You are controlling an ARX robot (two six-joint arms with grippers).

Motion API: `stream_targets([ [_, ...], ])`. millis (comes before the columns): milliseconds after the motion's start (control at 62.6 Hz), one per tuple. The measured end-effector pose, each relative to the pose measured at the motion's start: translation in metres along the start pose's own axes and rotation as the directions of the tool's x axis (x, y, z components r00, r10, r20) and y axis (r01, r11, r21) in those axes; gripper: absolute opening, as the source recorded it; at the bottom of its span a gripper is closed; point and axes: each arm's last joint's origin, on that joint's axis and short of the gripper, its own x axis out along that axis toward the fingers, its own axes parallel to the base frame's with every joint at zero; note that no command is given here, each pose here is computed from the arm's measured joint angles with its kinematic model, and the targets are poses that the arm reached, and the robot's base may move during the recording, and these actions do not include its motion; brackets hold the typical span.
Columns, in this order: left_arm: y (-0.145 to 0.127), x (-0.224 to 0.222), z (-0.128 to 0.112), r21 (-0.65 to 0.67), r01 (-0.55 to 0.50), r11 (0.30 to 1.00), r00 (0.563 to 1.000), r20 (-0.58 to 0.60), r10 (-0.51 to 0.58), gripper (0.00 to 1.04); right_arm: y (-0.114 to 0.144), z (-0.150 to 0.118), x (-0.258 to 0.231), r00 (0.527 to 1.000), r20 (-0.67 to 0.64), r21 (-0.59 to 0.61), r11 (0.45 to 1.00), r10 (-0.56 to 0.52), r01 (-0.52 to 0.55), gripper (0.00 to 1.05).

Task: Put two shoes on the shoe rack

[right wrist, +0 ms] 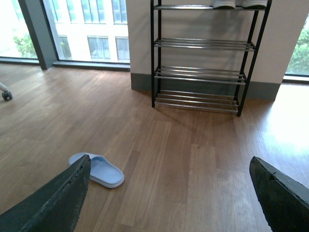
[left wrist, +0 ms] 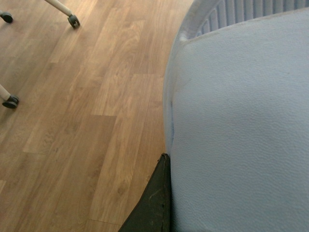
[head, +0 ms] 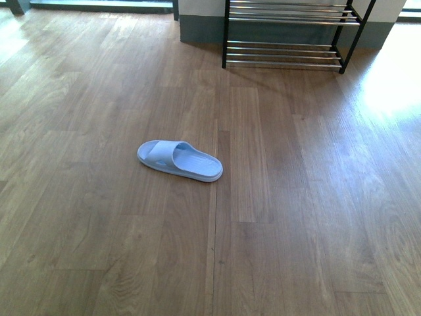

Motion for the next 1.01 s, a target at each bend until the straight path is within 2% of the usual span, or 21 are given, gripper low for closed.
stream_targets([
  [96, 0.0, -0.024, -0.01, -0.001, 0.004, 1.0, 1.0, 0.023, -0.004, 0.02, 0.0, 0.0, 0.0, 1.0, 0.0, 0.0, 1.0, 0.0, 0.0, 0.95],
  [208, 0.009, -0.053, -0.034, -0.01, -0.023, 1.0, 0.999, 0.044, 0.023, 0.02, 0.0, 0.0, 0.0, 1.0, 0.0, 0.0, 1.0, 0.0, 0.0, 0.95],
  [288, 0.022, -0.057, -0.048, -0.091, -0.049, 0.995, 0.98, 0.19, 0.065, 0.02, 0.0, 0.0, 0.0, 1.0, 0.0, 0.0, 1.0, 0.0, 0.0, 0.95],
  [304, 0.027, -0.057, -0.051, -0.119, -0.068, 0.991, 0.962, 0.254, 0.097, 0.02, 0.0, 0.0, 0.0, 1.0, 0.0, 0.0, 1.0, 0.0, 0.0, 0.95],
  [384, 0.04, -0.051, -0.061, -0.155, -0.147, 0.977, 0.91, 0.365, 0.195, 0.02, 0.0, 0.0, 0.0, 1.0, 0.0, 0.0, 1.0, 0.0, 0.0, 0.95],
  [480, 0.045, -0.047, -0.069, -0.154, -0.215, 0.964, 0.898, 0.356, 0.257, 0.02, 0.0, 0.0, 0.0, 1.0, 0.0, 0.0, 1.0, 0.0, 0.0, 0.95],
  [1007, 0.046, -0.047, -0.069, -0.135, -0.219, 0.966, 0.896, 0.364, 0.254, 0.02, 0.0, 0.0, 0.0, 1.0, 0.0, 0.0, 1.0, 0.0, 0.0, 0.95],
])
